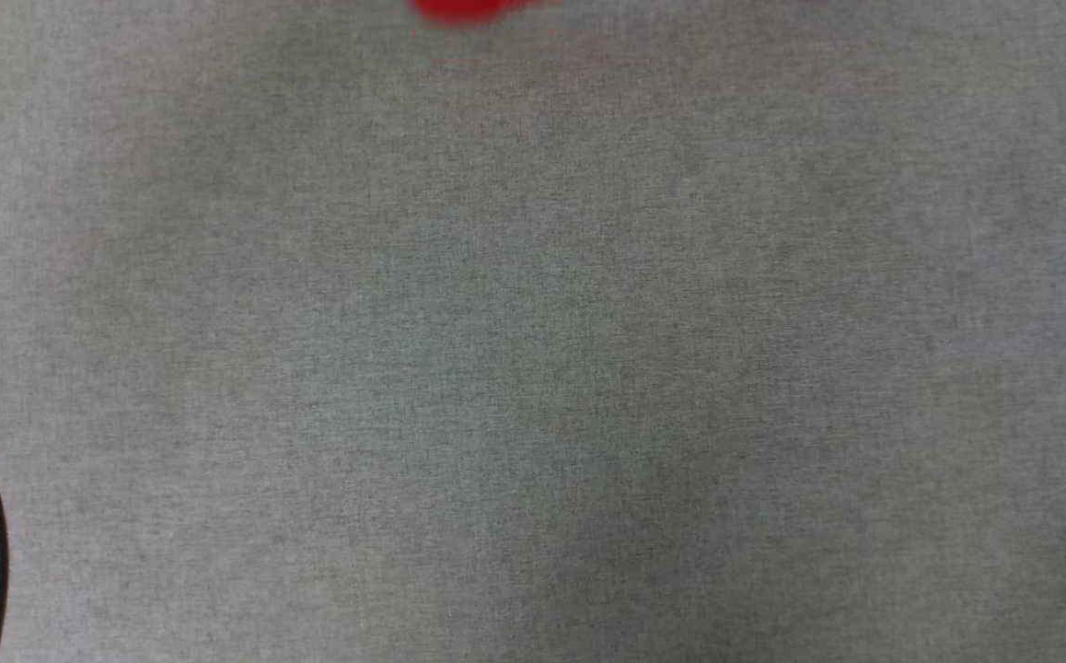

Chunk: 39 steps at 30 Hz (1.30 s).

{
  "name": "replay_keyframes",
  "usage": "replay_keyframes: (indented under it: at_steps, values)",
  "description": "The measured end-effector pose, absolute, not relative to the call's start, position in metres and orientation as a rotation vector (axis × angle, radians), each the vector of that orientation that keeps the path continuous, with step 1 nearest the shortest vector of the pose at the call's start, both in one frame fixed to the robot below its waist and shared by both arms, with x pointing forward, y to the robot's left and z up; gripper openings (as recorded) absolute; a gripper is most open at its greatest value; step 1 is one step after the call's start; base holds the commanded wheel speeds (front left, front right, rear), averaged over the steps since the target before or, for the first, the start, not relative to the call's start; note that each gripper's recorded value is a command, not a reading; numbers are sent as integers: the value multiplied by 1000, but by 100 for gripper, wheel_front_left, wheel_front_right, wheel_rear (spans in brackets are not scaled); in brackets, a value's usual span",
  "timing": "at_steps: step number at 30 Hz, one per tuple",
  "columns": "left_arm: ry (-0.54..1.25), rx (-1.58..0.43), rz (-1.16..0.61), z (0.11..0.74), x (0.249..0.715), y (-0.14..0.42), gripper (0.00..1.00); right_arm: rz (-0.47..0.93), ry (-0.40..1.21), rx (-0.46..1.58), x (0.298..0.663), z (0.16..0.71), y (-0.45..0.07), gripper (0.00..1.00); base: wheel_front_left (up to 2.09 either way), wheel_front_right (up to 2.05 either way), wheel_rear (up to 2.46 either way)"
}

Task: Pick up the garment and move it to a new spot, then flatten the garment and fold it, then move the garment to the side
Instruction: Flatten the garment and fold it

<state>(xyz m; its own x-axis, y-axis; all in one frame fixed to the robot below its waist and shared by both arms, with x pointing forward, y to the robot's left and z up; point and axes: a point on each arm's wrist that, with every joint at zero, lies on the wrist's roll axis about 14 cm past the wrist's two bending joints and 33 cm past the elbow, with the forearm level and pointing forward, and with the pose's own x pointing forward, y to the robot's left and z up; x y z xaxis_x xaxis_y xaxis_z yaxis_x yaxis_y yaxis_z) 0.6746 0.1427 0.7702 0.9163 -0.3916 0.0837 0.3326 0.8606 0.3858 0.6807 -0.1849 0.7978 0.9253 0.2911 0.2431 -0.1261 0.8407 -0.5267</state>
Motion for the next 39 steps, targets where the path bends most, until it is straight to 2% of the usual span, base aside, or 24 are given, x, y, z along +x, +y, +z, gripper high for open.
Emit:
replay_keyframes:
  at_steps: [3,8,13,19,29,39]
  values:
    - [-188,363,-365,776,679,148,0,220,-348,-534,686,806,-179,0,0,0,0]
    - [-157,357,-355,756,690,154,0,255,-294,-539,702,773,-166,0,0,0,0]
    - [-72,325,-363,703,696,162,0,308,-188,-513,712,708,-159,0,0,0,0]
    - [26,302,-396,637,680,164,0,385,-90,-450,697,641,-147,0,0,0,0]
    - [163,203,-435,548,612,168,0,504,92,-364,626,548,-132,0,0,0,0]
    - [332,49,-397,466,503,175,0,537,281,-267,525,477,-156,0,0,0,0]
